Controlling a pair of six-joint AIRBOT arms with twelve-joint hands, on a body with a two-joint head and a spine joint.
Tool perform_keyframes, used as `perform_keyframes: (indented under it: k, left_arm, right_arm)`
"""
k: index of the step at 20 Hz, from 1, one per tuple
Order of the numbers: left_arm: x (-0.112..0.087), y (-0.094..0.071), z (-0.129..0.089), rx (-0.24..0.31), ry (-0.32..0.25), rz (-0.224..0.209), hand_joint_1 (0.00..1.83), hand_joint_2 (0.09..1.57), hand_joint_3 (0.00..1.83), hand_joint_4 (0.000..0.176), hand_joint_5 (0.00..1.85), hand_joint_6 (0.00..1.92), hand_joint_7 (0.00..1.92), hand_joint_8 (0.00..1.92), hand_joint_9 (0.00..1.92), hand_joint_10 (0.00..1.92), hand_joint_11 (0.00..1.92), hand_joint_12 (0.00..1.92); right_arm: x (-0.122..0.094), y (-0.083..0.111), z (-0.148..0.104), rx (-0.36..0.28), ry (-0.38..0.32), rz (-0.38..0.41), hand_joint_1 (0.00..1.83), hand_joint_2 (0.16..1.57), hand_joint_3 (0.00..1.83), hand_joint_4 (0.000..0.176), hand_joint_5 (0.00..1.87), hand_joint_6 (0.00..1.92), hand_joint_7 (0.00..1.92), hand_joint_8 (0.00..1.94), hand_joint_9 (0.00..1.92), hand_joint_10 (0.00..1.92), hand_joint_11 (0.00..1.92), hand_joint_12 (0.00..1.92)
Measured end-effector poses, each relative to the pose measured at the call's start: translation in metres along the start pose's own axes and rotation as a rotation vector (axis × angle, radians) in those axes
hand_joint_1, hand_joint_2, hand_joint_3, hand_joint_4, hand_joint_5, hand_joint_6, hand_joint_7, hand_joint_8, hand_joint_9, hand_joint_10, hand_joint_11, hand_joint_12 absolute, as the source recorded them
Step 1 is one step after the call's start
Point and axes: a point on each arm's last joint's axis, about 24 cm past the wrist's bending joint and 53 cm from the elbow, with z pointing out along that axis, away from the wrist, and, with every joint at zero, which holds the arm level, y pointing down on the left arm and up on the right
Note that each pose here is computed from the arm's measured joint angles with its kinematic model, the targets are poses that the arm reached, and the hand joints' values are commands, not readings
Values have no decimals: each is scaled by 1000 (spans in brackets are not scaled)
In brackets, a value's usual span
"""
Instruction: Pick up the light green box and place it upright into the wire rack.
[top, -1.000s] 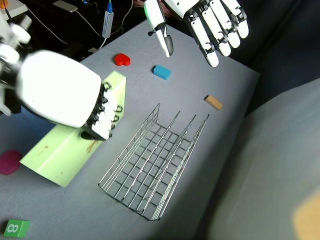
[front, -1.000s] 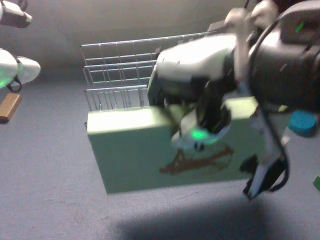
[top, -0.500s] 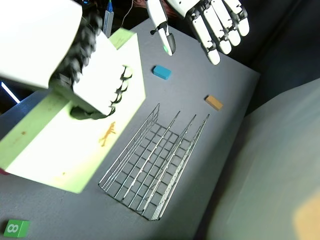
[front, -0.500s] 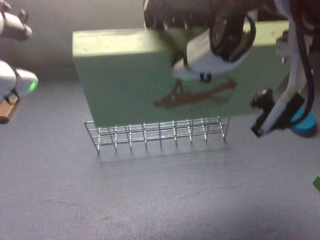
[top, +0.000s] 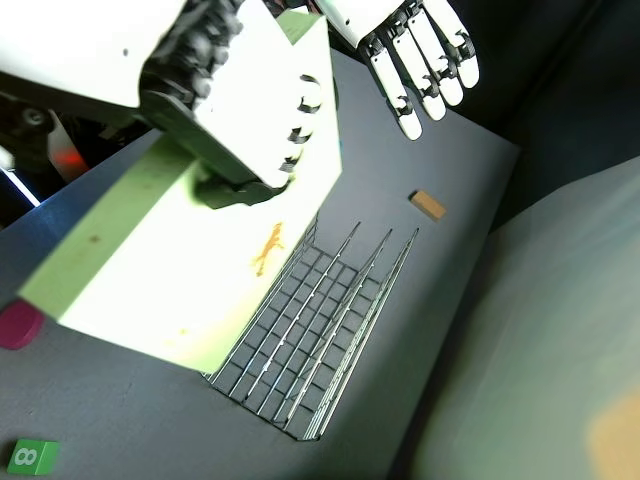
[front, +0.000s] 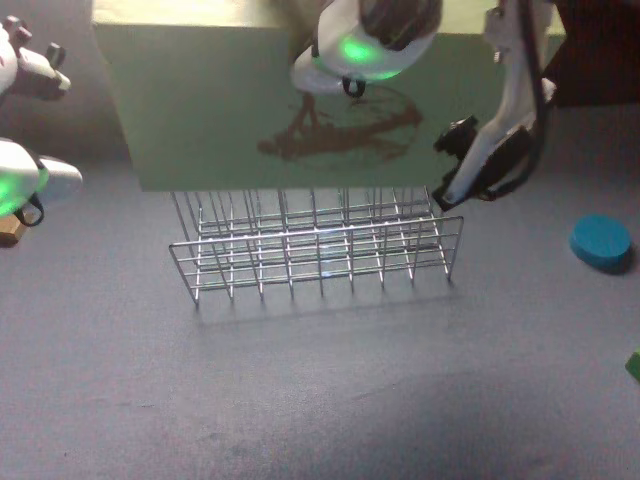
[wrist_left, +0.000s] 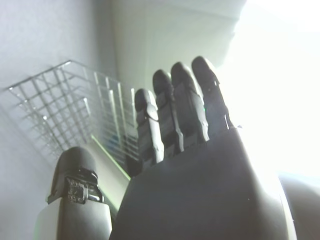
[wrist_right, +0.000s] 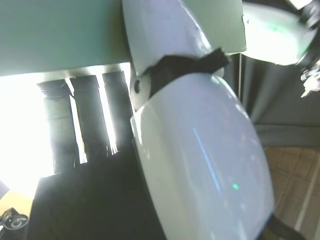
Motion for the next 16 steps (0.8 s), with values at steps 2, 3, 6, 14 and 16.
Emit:
perform_keyframes:
  k: [2, 3, 6, 14, 16]
  left_arm:
    - [2, -3, 0, 7, 4, -1, 125, 1259, 0, 66, 385, 2, 353, 0, 278, 2, 0, 570]
    - [3, -2, 0, 5, 4, -17, 125, 1259, 0, 66, 385, 2, 353, 0, 278, 2, 0, 570]
    - [1, -3, -1, 6, -7, -20, 109, 1263, 1, 67, 356, 2, 331, 0, 267, 0, 0, 566]
    - [2, -1, -1, -5, -3, -29, 99, 1266, 1, 68, 351, 1, 338, 2, 262, 0, 0, 556]
    - [3, -1, -1, -6, 0, -28, 98, 1266, 1, 67, 361, 4, 337, 2, 262, 0, 0, 554]
  right_arm:
    - [12, -9, 9, 25, 30, 11, 1337, 1236, 1, 0, 680, 1199, 754, 1374, 730, 1608, 684, 1589]
    - [14, -10, 11, 26, 34, 14, 1337, 1236, 1, 0, 680, 1199, 754, 1374, 730, 1608, 684, 1589]
    - [12, -11, 21, 25, 16, -10, 1338, 1232, 0, 0, 694, 1186, 750, 1375, 740, 1594, 676, 1587]
    - [30, -26, 38, 56, 41, -20, 1341, 1222, 0, 0, 728, 1175, 754, 1334, 753, 1581, 665, 1571]
    - [37, -33, 44, 71, 53, -26, 1341, 1223, 0, 0, 727, 1163, 784, 1329, 721, 1597, 652, 1578]
